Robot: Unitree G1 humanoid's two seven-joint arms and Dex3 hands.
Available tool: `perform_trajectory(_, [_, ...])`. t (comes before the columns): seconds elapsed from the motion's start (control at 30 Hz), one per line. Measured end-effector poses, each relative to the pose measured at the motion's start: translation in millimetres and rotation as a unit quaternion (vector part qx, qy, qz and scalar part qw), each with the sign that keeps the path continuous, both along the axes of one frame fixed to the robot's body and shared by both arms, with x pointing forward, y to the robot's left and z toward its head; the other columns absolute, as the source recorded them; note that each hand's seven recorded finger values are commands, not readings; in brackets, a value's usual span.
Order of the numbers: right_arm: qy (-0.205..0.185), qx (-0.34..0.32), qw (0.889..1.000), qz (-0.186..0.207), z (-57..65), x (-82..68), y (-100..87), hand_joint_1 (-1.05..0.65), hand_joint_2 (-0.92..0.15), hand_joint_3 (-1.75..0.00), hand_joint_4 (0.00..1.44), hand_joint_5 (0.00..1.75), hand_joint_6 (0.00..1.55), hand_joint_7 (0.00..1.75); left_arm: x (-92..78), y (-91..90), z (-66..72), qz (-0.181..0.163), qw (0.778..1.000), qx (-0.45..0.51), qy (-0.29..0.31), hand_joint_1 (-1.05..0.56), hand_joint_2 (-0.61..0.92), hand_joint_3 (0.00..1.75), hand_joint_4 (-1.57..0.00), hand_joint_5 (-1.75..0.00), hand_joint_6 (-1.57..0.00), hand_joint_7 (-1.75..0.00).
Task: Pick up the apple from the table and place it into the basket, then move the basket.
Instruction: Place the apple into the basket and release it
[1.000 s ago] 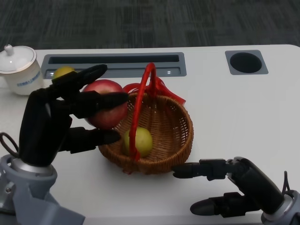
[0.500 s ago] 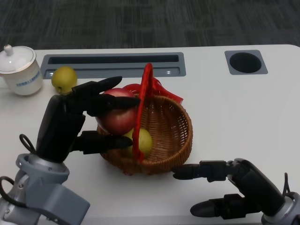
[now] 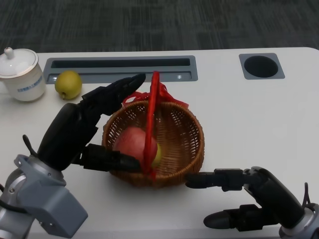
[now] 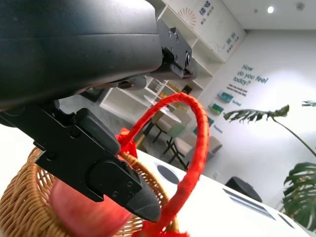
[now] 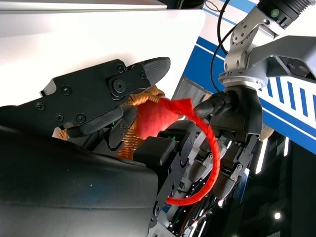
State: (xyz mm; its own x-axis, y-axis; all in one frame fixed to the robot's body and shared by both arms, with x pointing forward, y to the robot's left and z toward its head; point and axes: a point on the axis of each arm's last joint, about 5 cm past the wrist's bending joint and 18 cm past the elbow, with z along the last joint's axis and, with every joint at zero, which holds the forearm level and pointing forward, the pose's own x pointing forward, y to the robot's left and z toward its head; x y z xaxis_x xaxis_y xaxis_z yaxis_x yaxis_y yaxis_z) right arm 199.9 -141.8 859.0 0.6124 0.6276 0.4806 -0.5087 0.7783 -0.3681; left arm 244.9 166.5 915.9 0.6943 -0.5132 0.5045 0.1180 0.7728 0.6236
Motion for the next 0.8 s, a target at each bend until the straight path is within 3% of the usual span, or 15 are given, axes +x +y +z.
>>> perform_trajectory(0.33, [-0.048,-0.007,0.999,0.002,15.4,0.8,-8.6,-0.45,-0.88,0.00,0.82,0.00,0.74,0.00,-6.5,1.7,-0.8,0.007,0.999,-0.054,-0.001,-0.55,0.72,0.01,-0.45,-0.07,-0.35,-0.03])
perform_trajectory(0.6, [-0.137,-0.044,0.990,0.007,49.5,14.8,-22.2,-0.48,-0.88,0.00,0.81,0.00,0.73,0.00,-22.2,13.0,-6.9,0.031,0.992,-0.119,0.000,-0.50,0.74,0.00,-0.63,-0.07,-0.60,-0.07])
perform_trajectory(0.8, [-0.165,-0.047,0.985,0.020,61.8,24.0,-17.5,-0.46,-0.87,0.00,0.82,0.00,0.73,0.00,-29.6,31.0,-10.5,0.054,0.988,-0.144,0.012,-0.48,0.73,0.00,-0.67,-0.05,-0.64,-0.04])
